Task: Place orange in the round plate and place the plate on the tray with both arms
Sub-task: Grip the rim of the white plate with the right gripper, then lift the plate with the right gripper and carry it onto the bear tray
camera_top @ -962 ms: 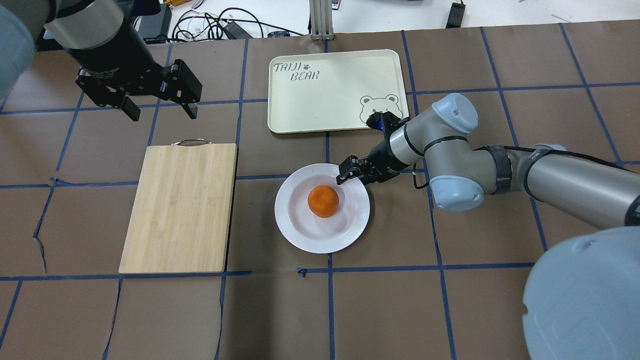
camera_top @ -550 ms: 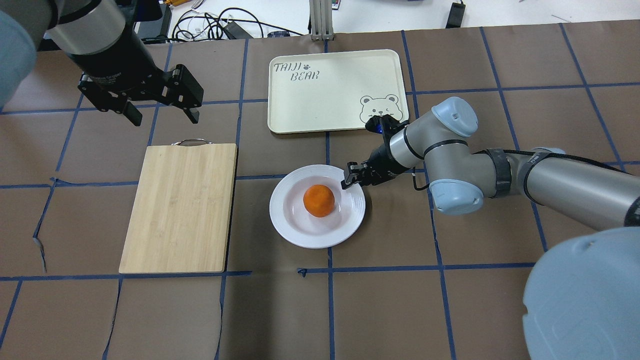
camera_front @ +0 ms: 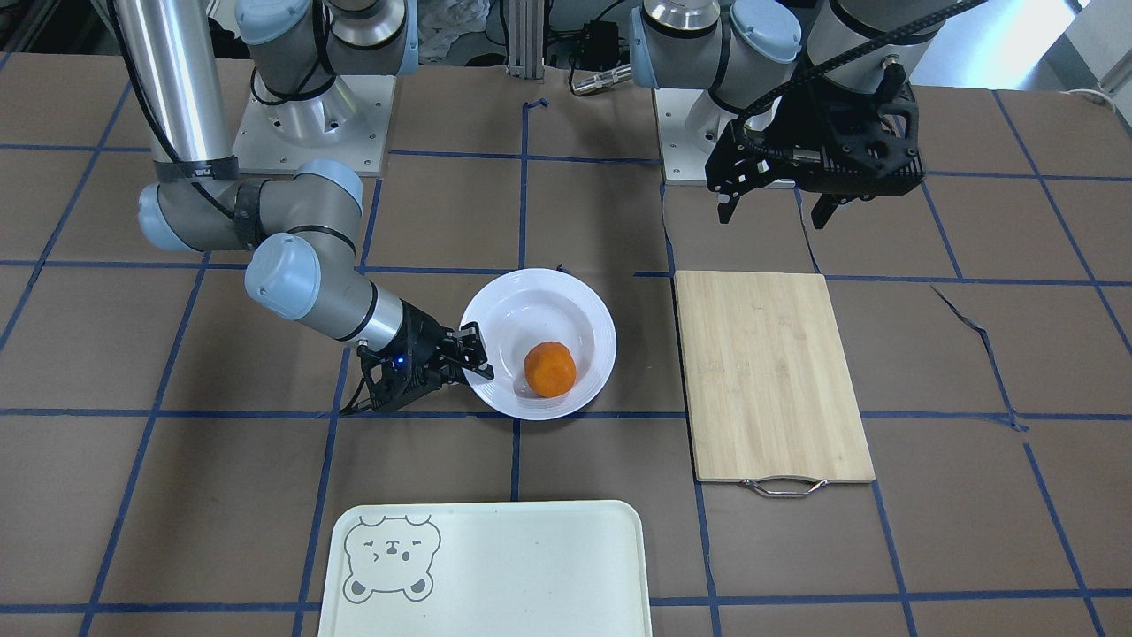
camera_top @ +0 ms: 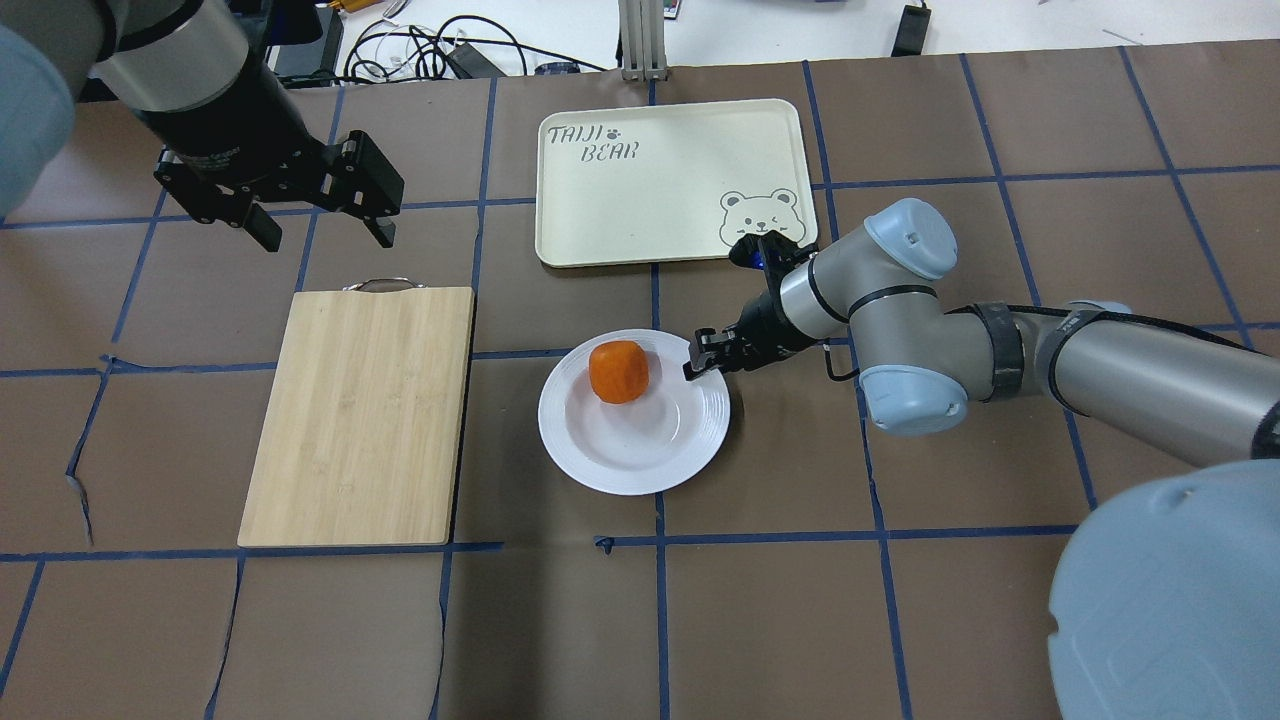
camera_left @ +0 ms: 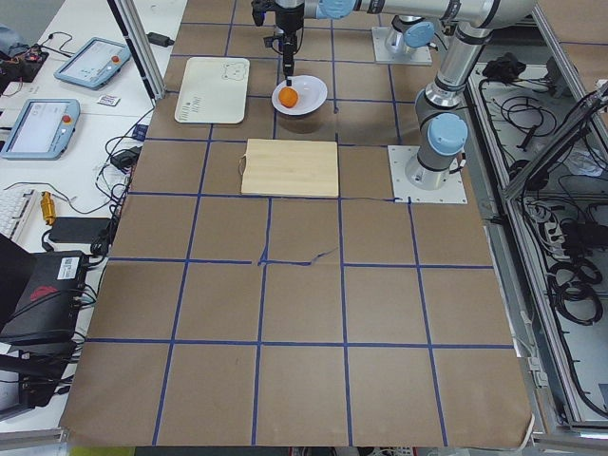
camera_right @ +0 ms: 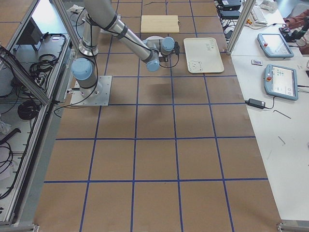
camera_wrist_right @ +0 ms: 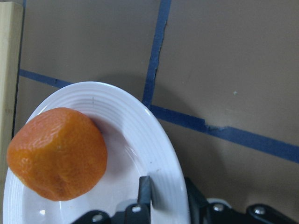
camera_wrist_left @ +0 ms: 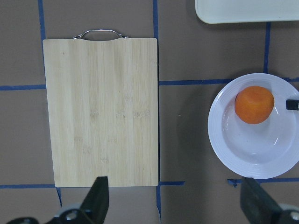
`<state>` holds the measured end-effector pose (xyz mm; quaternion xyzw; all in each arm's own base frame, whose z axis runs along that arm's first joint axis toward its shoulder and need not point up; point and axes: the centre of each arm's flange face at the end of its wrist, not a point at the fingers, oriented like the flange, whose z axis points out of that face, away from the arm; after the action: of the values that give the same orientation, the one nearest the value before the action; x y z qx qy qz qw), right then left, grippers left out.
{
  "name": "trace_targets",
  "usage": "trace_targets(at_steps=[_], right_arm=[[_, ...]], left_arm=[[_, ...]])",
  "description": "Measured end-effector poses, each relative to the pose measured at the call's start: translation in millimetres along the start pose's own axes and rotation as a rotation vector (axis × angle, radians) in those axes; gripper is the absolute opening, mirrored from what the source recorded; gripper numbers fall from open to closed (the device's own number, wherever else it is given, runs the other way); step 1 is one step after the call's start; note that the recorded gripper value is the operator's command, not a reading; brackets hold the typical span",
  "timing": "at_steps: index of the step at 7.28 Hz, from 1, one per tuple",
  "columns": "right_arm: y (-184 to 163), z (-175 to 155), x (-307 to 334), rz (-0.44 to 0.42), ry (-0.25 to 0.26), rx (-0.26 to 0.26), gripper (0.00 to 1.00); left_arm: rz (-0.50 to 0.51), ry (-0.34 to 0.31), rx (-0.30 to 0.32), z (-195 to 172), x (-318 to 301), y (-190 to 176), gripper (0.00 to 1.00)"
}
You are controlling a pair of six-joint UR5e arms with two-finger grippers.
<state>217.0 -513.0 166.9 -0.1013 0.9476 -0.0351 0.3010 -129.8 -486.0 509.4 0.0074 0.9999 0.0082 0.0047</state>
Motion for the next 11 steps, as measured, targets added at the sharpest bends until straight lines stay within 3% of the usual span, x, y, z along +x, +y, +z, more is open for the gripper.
trace_targets(at_steps=[3, 5, 8, 11], right_arm=[[-21, -19, -5, -0.044, 0.007, 0.081, 0.0], [-29, -27, -7, -0.045, -0.018, 0.106, 0.0], [-39, -53, 11, 0.024, -0.147, 0.169, 0.0], [-46, -80, 26, 0.179, -0.322, 0.219, 0.0]], left_arm=[[0.003, 0.0, 0.004, 1, 0, -1, 1.0], [0.003, 0.0, 0.005, 1, 0, -1, 1.0], [0.003, 0.0, 0.005, 1, 0, -1, 1.0], [0.006, 0.0, 0.005, 1, 0, -1, 1.0]])
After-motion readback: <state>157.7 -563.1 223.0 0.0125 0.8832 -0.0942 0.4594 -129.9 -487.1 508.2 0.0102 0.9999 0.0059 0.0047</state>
